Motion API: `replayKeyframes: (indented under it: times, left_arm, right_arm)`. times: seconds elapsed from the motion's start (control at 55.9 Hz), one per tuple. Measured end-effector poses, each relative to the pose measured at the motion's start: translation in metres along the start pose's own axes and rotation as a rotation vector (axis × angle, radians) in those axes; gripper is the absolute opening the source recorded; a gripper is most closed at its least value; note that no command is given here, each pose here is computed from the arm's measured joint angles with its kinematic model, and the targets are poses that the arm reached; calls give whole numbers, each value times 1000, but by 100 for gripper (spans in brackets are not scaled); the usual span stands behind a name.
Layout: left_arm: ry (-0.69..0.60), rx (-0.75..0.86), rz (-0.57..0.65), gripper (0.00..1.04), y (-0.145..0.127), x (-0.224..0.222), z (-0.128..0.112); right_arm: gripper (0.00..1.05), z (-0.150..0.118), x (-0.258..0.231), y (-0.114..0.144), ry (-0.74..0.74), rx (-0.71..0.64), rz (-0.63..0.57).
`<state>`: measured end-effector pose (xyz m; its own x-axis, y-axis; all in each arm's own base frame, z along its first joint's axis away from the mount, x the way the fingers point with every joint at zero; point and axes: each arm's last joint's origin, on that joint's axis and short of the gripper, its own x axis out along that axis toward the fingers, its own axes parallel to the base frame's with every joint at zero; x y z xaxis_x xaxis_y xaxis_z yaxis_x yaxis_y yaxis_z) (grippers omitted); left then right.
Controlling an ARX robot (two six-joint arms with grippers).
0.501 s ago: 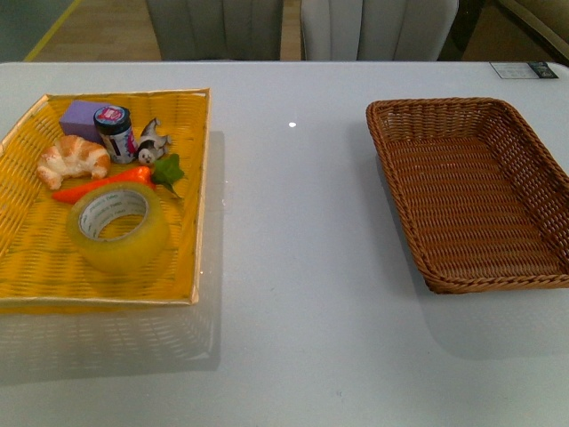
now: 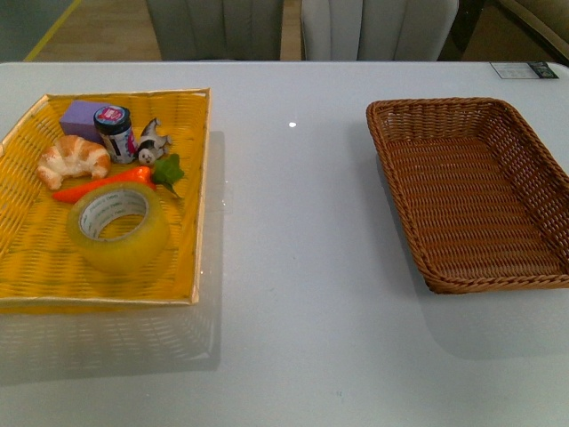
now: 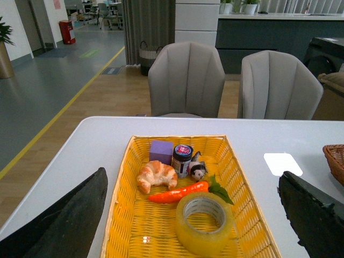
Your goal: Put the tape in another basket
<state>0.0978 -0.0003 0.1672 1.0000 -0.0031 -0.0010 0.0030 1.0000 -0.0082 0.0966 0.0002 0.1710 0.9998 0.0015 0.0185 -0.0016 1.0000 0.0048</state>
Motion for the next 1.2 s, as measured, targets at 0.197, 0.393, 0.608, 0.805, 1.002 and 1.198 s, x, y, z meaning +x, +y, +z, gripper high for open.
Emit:
replayKeyframes:
  times: [0.197, 0.393, 0.608, 0.805, 1.002, 1.198]
  left_arm:
    - [177, -111, -114, 96, 0, 0, 0]
    - [508, -424, -209, 96, 10, 36, 20]
    - [504, -345, -153, 96, 21, 112, 13]
    - [695, -284, -94, 96, 15, 192, -47]
    - [844, -334, -11, 96, 18, 229, -100]
    - [921, -334, 36, 96, 19, 255, -132]
  right_arm:
    - [96, 0, 0, 0, 0, 0, -2]
    - [96, 0, 0, 0, 0, 0, 1]
    - [96, 0, 0, 0, 0, 0, 1]
    - [96, 0, 0, 0, 0, 0, 1]
    - [96, 0, 0, 0, 0, 0, 1]
    - [96, 0, 0, 0, 0, 0, 1]
